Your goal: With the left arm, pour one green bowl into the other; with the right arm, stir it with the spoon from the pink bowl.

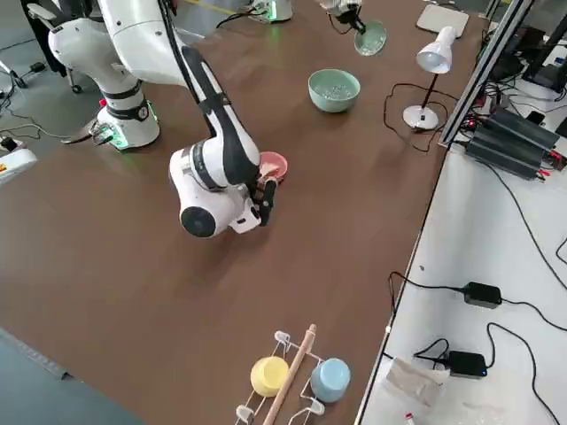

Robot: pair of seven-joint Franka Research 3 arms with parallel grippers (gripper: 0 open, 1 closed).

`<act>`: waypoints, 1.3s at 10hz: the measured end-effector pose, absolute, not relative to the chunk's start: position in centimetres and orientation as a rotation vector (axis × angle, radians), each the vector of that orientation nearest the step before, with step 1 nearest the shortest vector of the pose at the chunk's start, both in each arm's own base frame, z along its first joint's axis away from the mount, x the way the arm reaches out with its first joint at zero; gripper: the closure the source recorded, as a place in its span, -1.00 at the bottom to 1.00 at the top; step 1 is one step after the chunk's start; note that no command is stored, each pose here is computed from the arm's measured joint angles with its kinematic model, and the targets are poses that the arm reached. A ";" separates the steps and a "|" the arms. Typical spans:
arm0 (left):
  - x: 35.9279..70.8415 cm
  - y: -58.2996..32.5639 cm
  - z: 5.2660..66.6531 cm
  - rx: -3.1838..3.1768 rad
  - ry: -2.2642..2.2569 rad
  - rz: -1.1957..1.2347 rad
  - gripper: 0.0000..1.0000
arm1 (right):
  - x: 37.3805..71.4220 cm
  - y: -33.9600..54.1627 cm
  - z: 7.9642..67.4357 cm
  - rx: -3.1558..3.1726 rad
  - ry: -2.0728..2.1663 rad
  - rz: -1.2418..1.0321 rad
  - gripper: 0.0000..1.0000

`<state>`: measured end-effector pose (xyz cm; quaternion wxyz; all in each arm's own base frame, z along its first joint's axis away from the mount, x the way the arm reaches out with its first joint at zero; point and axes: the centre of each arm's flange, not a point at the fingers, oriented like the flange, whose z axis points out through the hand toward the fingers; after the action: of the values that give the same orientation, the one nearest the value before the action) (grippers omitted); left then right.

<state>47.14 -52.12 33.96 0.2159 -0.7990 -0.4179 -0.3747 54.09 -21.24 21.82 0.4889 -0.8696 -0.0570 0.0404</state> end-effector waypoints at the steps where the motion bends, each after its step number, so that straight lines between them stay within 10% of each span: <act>1: 46.8 -52.6 33.5 -2.183 -1.177 -1.122 0.91 | 54.5 -21.3 22.7 -2.102 -0.133 0.113 0.89; 13: 40.4 -56.9 21.9 -1.930 -0.844 -1.582 0.91 | 59.3 -13.2 36.1 -2.210 0.069 0.285 0.89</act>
<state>40.44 -56.89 21.92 0.2508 -0.7093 -0.3100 -0.5813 59.34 -13.21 36.07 0.4405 -0.8899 0.0279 0.1148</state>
